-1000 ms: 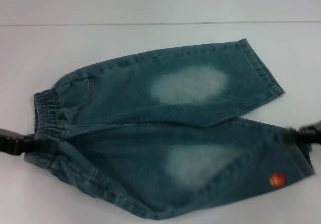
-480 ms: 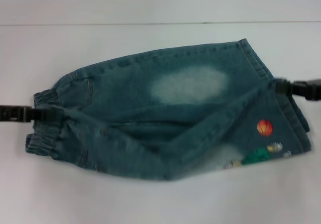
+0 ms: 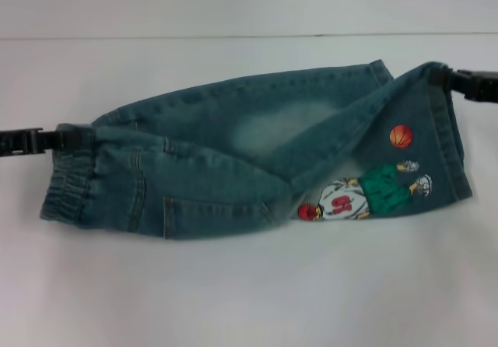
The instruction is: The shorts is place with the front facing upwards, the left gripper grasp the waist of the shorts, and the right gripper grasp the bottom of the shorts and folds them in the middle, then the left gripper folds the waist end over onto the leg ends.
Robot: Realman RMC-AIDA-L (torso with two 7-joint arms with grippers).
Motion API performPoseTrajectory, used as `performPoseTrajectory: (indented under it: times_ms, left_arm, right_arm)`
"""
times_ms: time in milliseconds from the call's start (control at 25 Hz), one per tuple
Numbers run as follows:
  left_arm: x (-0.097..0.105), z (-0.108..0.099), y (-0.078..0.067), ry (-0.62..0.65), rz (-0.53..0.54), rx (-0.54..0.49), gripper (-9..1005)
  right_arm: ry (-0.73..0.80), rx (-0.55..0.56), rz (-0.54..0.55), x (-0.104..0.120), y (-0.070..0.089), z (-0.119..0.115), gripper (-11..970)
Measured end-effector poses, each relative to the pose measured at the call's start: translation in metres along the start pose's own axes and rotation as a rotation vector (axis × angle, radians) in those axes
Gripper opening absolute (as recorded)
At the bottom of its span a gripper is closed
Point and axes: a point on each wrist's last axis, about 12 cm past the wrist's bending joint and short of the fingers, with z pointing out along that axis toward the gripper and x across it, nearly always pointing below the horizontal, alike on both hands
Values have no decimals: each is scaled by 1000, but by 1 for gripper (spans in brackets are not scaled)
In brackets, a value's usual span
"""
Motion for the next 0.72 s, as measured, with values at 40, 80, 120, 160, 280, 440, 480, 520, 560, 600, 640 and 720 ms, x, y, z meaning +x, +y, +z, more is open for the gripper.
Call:
performPoseTrajectory:
  times_ms: [40,80,120,160,280,440,480,520,560,600,640,720]
  left_arm:
    - [0,-1,1,-15,-4,-4,121]
    - [0,-2,2,-29,-9,-9,121]
    - [0,-3,3,-44,-13,-16,121]
    - [0,-3,6,-65,-20,-32,122]
    - [0,-1,8,-86,-27,-58,123]
    - [0,10,11,-120,-22,-107,124]
    - [0,10,11,-120,-22,-107,124]
    - [0,13,10,-123,-16,-106,124]
    - [0,15,9,-127,-12,-105,125]
    - [0,16,9,-132,-9,-105,125]
    - [-1,17,9,-138,-8,-108,125]
    - [-1,18,10,-150,-10,-112,126]
  right_arm:
    - [-7,4,1,-1,-1,0,43]
    - [-19,13,3,-2,-2,-1,43]
    - [-29,22,6,-2,-3,-2,43]
    - [-41,46,15,-3,-6,-2,43]
    - [-47,75,25,-3,-10,-1,43]
    - [-50,116,35,-3,-13,6,43]
    - [-49,122,32,-4,-12,9,44]
    - [-48,126,28,-4,-12,12,44]
    - [-48,128,23,-5,-11,15,44]
    - [-49,129,19,-6,-11,17,44]
    - [-51,131,13,-7,-10,19,44]
    - [-54,138,3,-11,-10,23,44]
